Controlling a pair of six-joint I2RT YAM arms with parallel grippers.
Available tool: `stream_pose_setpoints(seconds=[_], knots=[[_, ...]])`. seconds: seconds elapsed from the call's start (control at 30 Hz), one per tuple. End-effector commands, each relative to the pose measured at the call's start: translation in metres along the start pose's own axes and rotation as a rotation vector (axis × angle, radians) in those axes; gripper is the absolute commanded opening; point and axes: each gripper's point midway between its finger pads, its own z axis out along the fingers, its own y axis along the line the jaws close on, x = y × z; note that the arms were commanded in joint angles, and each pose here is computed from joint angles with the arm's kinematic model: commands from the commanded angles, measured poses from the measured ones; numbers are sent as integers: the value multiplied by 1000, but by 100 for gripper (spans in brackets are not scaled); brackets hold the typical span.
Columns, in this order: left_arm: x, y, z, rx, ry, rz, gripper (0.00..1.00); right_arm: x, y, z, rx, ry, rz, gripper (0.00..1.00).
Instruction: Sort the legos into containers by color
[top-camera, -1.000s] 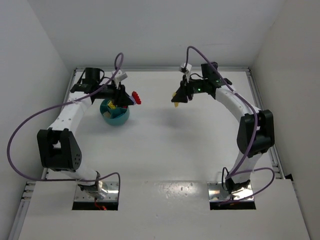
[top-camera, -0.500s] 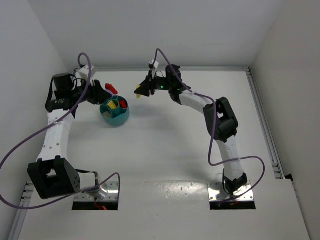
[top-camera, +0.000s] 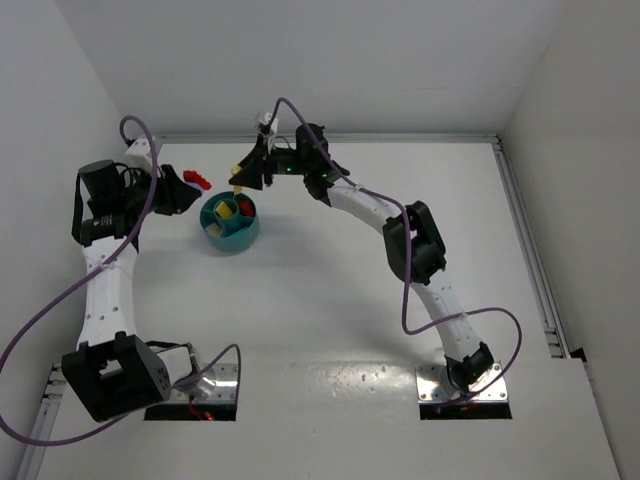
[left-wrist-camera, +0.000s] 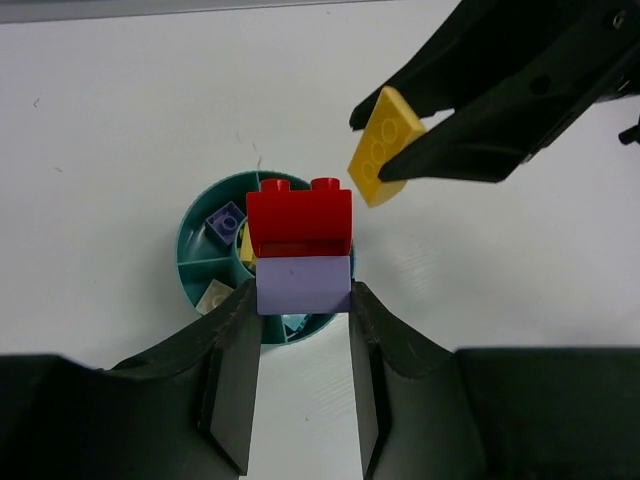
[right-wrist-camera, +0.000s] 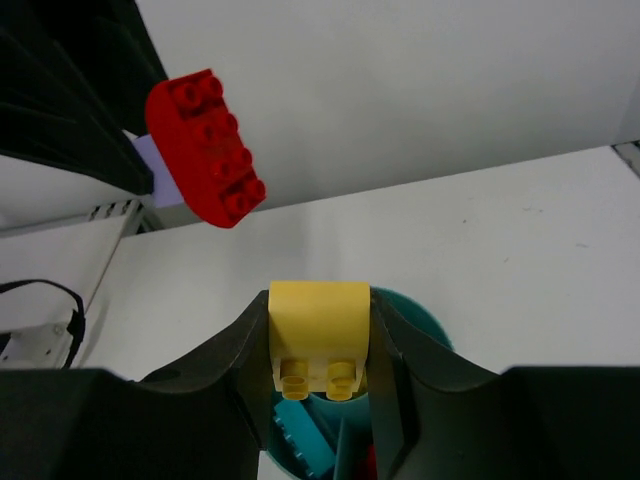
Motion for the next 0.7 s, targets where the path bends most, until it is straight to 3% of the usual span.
stream_pose_setpoints(seconds=[0.0,0.67], knots=[[-10,1,-5,-15,-45,-10,7,12,9,10,-58,28,-53,0],[0,12,-7,-51,-45,-45,7,33,7,41,-51,21,-90,0]])
